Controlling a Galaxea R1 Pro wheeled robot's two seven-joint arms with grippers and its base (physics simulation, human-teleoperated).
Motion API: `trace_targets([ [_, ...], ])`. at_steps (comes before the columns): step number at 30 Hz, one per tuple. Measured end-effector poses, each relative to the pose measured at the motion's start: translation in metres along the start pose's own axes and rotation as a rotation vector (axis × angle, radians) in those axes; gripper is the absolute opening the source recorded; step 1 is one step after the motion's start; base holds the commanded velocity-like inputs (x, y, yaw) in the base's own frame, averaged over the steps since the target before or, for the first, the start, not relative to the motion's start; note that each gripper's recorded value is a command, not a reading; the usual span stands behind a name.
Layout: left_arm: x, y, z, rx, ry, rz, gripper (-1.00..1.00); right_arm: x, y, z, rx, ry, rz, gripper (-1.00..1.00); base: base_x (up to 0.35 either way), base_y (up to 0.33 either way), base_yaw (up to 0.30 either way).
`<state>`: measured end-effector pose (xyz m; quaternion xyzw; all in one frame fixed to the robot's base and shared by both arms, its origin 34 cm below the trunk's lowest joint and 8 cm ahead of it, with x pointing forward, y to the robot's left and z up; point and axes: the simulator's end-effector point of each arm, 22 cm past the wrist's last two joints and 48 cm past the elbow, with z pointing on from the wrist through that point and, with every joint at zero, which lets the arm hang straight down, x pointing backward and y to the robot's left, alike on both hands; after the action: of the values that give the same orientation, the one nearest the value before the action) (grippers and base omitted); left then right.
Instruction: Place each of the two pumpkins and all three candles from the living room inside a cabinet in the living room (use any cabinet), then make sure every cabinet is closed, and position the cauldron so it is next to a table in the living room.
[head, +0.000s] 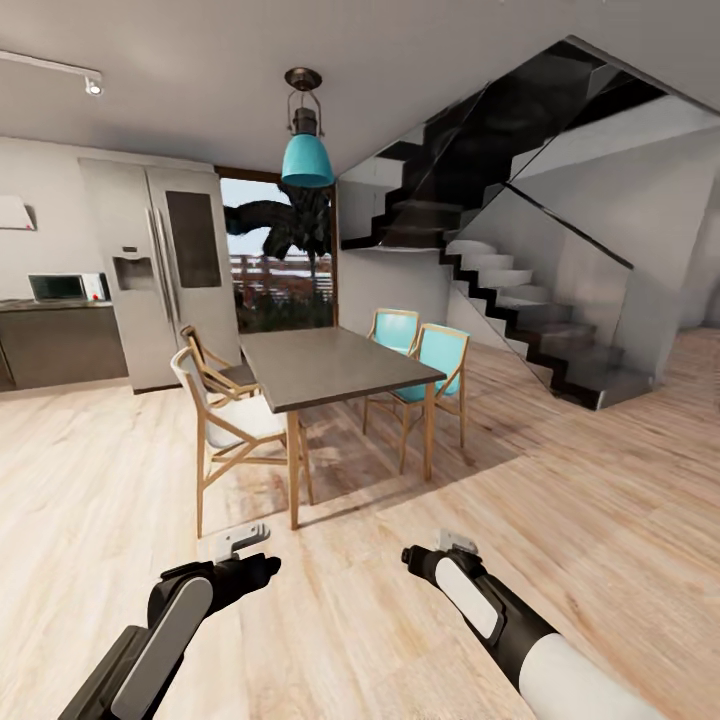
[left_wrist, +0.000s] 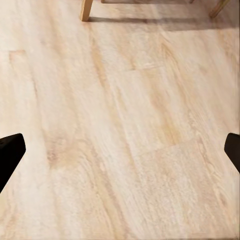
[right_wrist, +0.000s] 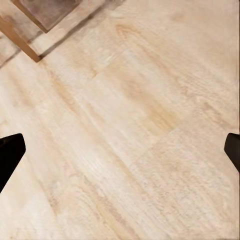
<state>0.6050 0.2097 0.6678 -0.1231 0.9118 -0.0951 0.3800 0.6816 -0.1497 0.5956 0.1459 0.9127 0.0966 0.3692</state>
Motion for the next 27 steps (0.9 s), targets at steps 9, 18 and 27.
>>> trace_targets([
  [9,-0.0011,-0.0004,-0.0012,0.001,-0.003,0.000,1.00,-0.0012,0.0001,-0.0010,0.000,-0.002,0.000,1.00,0.000,0.000,-0.293],
  [18,-0.0021,-0.0011,-0.0024,0.002,-0.007,0.001,1.00,-0.0020,0.0000,-0.0020,0.000,-0.005,0.000,1.00,0.000,0.000,-0.293],
  [27,-0.0031,-0.0017,-0.0036,0.003,-0.010,0.002,1.00,-0.0031,0.0007,-0.0032,-0.001,-0.007,0.000,1.00,0.000,0.000,-0.293],
])
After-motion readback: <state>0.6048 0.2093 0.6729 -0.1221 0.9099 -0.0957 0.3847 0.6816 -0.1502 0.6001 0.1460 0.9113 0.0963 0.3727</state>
